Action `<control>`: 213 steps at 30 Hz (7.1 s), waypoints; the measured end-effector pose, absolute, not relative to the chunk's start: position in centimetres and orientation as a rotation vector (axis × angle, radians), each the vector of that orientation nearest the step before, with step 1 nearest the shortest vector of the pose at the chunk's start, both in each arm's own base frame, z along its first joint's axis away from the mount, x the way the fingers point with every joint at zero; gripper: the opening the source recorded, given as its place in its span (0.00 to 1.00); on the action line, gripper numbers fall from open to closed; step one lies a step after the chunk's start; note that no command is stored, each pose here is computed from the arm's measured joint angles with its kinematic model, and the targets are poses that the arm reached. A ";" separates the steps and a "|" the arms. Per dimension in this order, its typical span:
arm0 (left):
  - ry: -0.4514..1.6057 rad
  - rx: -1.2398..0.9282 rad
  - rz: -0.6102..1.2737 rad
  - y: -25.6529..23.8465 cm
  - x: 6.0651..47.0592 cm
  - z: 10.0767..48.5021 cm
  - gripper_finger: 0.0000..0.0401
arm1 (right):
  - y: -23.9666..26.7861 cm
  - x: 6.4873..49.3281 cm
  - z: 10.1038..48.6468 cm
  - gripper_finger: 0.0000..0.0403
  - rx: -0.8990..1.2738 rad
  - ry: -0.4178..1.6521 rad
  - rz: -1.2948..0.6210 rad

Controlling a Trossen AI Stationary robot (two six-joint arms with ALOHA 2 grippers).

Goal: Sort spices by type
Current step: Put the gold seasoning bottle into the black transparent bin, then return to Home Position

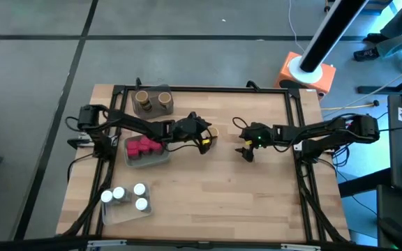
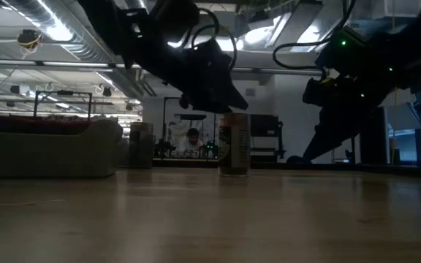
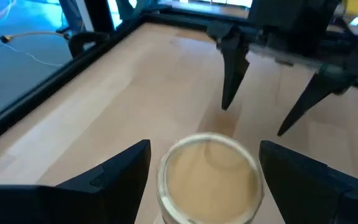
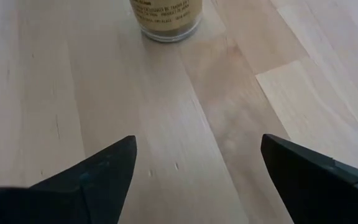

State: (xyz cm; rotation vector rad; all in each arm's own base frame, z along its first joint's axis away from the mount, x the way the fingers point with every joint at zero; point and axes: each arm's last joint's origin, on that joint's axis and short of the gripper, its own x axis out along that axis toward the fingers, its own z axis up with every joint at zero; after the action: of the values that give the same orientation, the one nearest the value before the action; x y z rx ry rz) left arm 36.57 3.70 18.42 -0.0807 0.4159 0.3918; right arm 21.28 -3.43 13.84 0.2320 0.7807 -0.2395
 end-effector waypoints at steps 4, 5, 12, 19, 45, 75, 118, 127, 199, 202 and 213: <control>0.427 -0.071 0.396 4.0 36.8 17.7 0.72 | -3.4 21.4 13.9 0.85 0.230 0.737 -0.237; 0.431 -0.070 0.397 4.0 36.9 17.5 0.72 | -3.4 21.4 13.9 0.85 0.230 0.736 -0.237; 0.427 -0.054 0.387 3.8 37.1 17.2 0.72 | -3.4 21.4 13.9 0.85 0.230 0.733 -0.237; 0.422 -0.052 0.385 3.7 37.0 17.4 0.72 | -3.4 21.4 13.9 0.85 0.230 0.733 -0.237; 0.345 -0.045 0.387 3.1 37.3 18.6 0.92 | -3.4 21.4 13.9 0.85 0.247 0.734 -0.242; 0.439 -0.069 0.447 4.1 37.2 16.9 0.99 | -3.5 21.6 14.1 0.85 0.254 0.699 -0.241; 0.399 -0.009 0.709 3.4 31.5 25.8 0.65 | -3.5 21.6 14.1 0.85 0.252 0.695 -0.243; 0.453 -0.031 1.006 3.9 24.4 29.5 0.65 | -3.5 21.7 14.2 0.85 0.251 0.692 -0.244; 0.352 -0.205 1.358 9.8 17.3 21.2 0.76 | -3.6 21.7 14.2 0.85 0.240 0.676 -0.284; 0.307 -0.227 1.231 9.1 17.5 23.0 0.76 | -3.6 21.7 14.2 0.85 0.255 0.675 -0.289; 0.329 -0.187 0.401 5.1 19.0 25.3 0.44 | -3.6 22.3 15.0 0.85 0.267 0.578 -0.247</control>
State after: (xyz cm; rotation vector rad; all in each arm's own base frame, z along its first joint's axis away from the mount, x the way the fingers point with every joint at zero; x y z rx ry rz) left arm 19.04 5.14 25.26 -0.1867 0.3288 0.4009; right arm 22.28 -3.62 15.00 0.2669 0.5780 -0.2466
